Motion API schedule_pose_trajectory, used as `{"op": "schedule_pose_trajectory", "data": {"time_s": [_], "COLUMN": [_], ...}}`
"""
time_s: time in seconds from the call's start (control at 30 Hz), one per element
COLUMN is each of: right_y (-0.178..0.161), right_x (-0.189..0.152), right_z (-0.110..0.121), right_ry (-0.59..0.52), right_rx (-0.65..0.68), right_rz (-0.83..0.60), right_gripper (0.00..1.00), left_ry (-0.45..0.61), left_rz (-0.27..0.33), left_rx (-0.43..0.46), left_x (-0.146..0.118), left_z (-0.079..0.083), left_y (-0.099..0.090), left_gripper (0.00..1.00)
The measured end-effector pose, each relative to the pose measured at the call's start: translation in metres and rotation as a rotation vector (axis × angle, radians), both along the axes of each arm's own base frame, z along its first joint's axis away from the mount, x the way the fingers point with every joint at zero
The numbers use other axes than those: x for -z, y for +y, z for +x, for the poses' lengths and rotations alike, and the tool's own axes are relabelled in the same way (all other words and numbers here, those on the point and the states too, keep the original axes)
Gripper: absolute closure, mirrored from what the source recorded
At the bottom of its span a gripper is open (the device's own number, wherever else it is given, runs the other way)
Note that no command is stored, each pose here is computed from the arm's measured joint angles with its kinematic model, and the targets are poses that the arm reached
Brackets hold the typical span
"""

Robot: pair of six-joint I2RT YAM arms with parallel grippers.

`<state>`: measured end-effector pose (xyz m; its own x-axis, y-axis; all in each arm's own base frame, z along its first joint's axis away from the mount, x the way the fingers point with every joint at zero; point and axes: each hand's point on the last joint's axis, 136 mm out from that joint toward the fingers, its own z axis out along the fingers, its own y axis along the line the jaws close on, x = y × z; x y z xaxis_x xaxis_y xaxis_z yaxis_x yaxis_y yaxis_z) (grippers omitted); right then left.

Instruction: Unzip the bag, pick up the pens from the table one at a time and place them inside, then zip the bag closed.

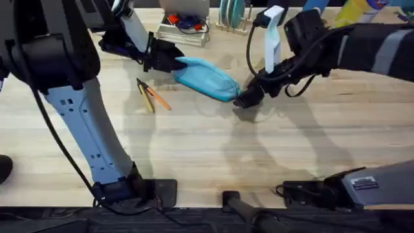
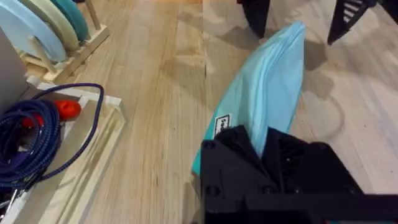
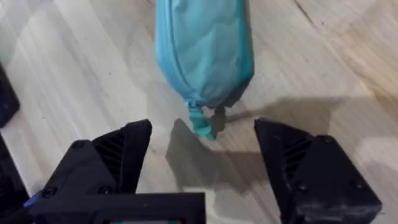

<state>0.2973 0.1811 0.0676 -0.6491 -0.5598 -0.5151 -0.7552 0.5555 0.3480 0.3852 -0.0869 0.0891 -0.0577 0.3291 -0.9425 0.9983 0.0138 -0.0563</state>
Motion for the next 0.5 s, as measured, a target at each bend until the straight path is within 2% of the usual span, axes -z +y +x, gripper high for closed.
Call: {"op": "schedule_pose_trajectory", "data": {"time_s": [0.3, 0.5], "right_y": [0.001, 0.003], "right_x": [0.013, 0.010], "right_z": [0.004, 0.010], "right_ry": [0.014, -0.015], "right_rx": [0.000, 0.001], "right_rz": [-0.004, 0.007], "right_gripper": [0.008, 0.112], "left_ry": [0.000, 0.000], "left_rz": [0.000, 0.000], "left_rx": [0.000, 0.000], "left_x": [0.000, 0.000], "left_z": [0.000, 0.000], "left_y": [0.000, 0.000], "left_gripper": [0.959, 0.959]}}
